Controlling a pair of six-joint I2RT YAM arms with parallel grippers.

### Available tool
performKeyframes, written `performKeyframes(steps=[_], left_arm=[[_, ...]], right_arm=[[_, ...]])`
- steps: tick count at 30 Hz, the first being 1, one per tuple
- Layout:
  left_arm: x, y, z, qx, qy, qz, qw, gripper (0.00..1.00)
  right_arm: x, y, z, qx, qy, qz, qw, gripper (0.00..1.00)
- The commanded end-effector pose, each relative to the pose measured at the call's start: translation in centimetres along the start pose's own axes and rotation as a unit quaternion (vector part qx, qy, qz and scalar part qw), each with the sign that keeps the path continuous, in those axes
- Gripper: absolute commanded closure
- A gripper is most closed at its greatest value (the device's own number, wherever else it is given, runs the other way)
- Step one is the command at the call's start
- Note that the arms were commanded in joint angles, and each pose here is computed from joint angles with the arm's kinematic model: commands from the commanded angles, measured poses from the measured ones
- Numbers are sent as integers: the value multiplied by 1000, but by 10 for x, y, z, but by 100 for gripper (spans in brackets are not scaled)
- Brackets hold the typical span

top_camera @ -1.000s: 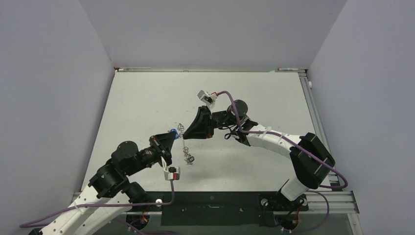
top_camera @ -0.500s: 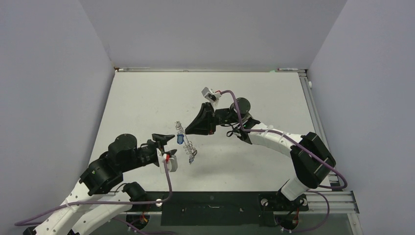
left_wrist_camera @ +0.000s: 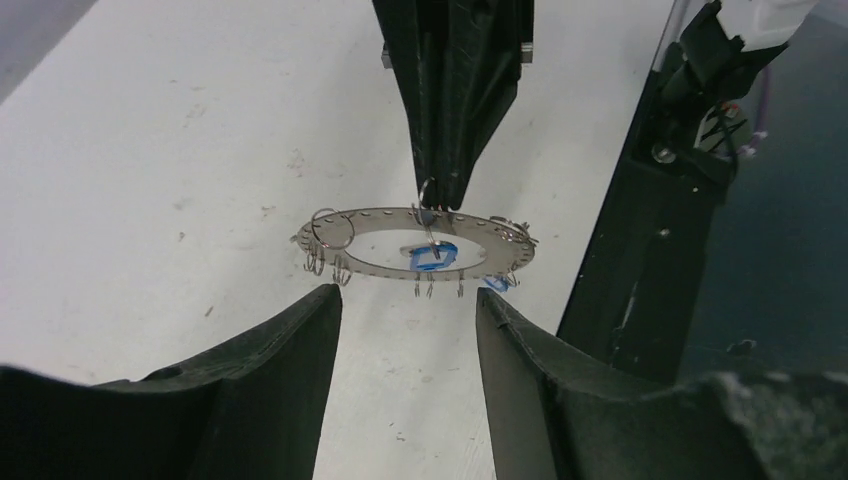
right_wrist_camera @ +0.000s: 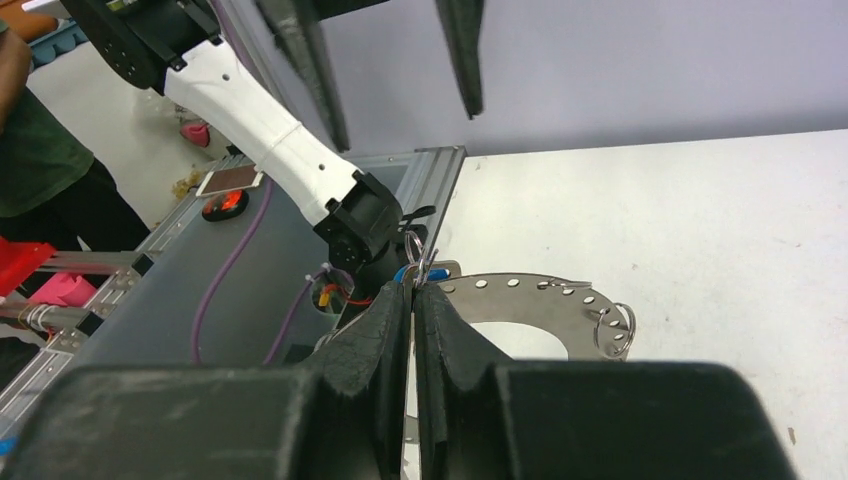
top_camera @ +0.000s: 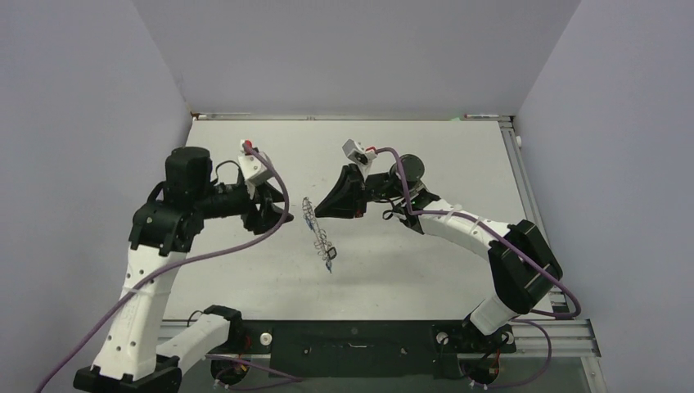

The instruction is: Remove the keys from the keyring

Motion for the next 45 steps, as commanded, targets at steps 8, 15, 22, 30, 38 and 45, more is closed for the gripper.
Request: performKeyframes(steps=[8,15,22,30,38,45], left_arm=[[-19,15,-1,225,-124,-49,965,59],[-35,0,10,295,-116,-51,947,66],[-42,-12,17,308,-91,-41,946,73],[-43,-16,11,312,-114,-29,943,75],[-45,-21,3,306,-130,-16,943,76],[-43,-20,1,303,-139,-16,943,75]], right_arm=[[-5,15,11,63,35,7,997,95],[-12,16,15,55,53,3,997,95],[-16,17,20,47,65,0,997,95],[-18,13,18,40,65,2,997,95],[-19,10,15,36,64,6,997,95],[-19,7,15,34,62,12,997,95]])
Point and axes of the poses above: each gripper's point midway between its finger pads, its own x axis back along the fingers, its own z axis along the line the jaws close on, y = z × x, the point moved 7 cm from there along x, back along the fingers, and after that the axes turned 9 degrees about x, right-handed, at the moved point
